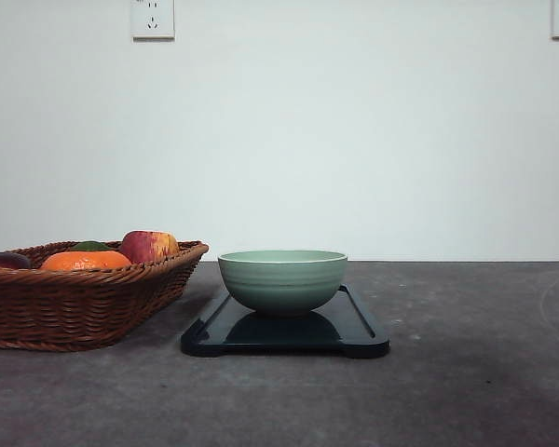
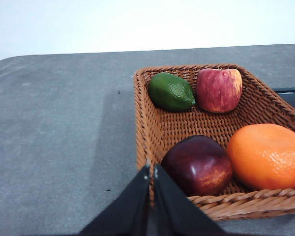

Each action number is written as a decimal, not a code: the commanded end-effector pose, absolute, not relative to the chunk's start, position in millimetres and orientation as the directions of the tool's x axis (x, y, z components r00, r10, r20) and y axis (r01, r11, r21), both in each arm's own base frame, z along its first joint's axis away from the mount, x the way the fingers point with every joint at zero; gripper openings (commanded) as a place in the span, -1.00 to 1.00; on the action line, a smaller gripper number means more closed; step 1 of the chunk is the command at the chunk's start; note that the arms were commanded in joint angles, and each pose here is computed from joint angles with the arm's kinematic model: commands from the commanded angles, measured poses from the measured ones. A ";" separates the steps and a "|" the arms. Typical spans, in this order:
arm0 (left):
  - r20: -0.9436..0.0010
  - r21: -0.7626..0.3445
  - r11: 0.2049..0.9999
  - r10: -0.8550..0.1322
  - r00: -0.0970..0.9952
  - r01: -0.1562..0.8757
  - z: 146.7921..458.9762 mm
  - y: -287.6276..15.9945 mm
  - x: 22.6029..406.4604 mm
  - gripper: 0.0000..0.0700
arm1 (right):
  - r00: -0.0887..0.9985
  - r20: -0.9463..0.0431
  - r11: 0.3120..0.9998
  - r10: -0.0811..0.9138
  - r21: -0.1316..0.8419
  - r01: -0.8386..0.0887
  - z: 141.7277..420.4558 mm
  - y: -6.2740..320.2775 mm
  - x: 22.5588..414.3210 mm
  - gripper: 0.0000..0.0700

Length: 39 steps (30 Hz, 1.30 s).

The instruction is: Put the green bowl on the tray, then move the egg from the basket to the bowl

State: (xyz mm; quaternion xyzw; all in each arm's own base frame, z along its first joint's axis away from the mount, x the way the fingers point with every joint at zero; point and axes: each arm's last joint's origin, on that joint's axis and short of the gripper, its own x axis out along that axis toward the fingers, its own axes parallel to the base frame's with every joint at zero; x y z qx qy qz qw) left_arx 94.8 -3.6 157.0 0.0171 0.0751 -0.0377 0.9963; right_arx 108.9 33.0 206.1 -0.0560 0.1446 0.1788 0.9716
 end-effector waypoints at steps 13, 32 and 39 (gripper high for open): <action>-0.176 0.024 0.997 -0.073 0.982 0.079 149.9 -3.8 95.5 -1.00 | 0.987 -0.063 0.986 0.148 -0.069 -0.152 160.2 9.4 96.3 -0.95; -0.176 0.024 0.997 -0.073 0.982 0.079 150.0 -3.8 95.5 -1.00 | 0.994 -0.036 0.993 0.102 -0.051 -0.104 163.1 8.1 96.8 -0.95; -0.176 0.024 0.997 -0.073 0.982 0.079 150.0 -3.8 95.5 -1.00 | 0.994 -0.036 0.993 0.102 -0.052 -0.104 163.1 8.1 96.8 -0.95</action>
